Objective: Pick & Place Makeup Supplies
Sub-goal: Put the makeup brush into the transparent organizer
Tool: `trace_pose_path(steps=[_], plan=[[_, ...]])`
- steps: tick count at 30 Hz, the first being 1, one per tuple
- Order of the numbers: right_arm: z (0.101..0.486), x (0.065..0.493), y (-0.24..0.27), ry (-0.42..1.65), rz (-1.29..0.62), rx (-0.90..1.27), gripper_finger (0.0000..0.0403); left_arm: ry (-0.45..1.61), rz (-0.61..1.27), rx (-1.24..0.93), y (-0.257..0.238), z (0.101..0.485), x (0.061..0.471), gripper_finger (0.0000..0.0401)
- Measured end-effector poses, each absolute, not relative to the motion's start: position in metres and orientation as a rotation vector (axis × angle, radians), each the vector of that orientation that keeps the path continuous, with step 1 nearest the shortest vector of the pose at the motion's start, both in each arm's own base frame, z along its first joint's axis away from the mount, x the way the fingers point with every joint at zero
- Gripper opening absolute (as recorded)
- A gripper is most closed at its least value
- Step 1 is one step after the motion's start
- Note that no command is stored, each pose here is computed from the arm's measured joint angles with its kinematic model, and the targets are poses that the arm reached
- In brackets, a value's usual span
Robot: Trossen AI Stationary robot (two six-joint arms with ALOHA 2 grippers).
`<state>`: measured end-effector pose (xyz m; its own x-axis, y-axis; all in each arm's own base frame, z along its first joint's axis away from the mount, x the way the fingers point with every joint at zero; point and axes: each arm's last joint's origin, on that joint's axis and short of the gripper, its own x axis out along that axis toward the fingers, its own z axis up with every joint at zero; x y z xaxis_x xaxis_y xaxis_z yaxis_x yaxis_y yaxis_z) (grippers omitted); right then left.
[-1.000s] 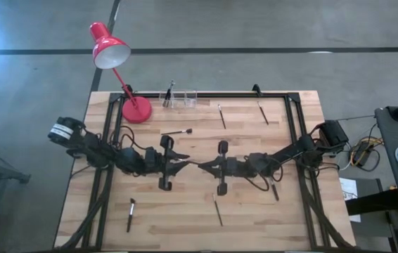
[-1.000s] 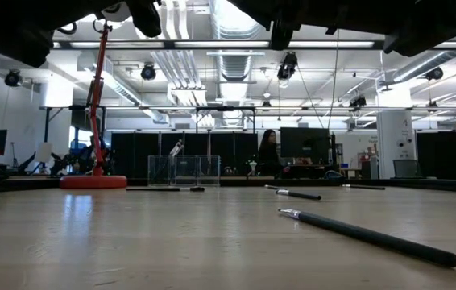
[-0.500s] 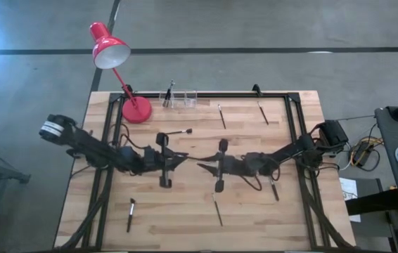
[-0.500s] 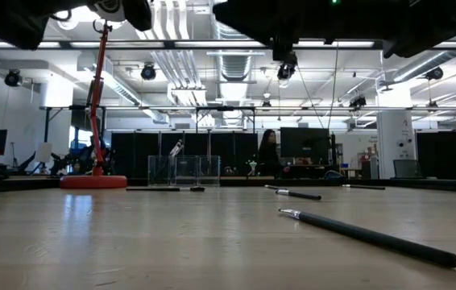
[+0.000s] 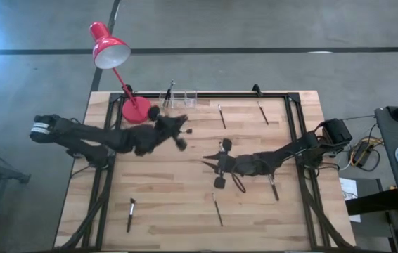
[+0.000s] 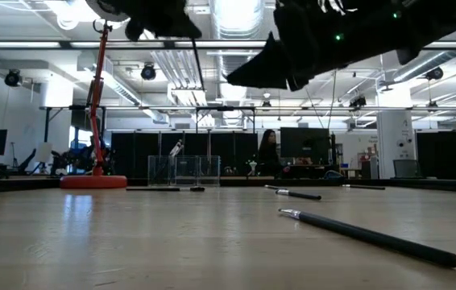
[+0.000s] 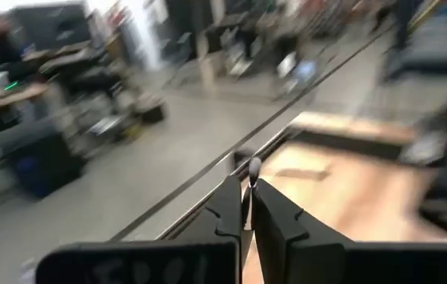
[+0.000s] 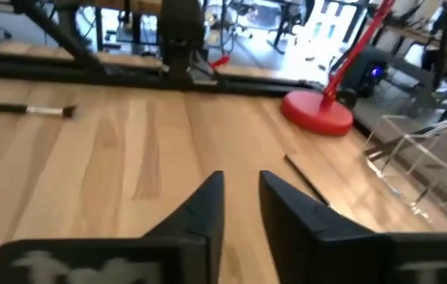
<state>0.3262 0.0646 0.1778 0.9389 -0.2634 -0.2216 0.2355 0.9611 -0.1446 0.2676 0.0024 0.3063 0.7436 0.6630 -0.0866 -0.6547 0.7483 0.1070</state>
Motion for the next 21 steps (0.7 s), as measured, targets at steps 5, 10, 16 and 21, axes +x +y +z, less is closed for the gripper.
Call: trace_pose_path(steps=[5,10,16,21], plan=[[0.165,0.318,0.063,0.29,-0.261,-0.113,0.0014,0.265,0.877,0.082,0.052,0.304,0.283,0.0011],[0.153,0.309,0.061,0.323,-0.263,-0.082,0.0009,0.365,0.972,0.059,0.106,0.296,0.291,0.0011],[0.149,0.305,0.061,0.333,-0.263,-0.079,0.0008,0.412,1.023,-0.005,0.161,0.284,0.292,0.0011],[0.149,0.305,0.06,0.327,-0.264,-0.078,0.0008,0.462,1.061,-0.03,0.189,0.27,0.29,0.0011]])
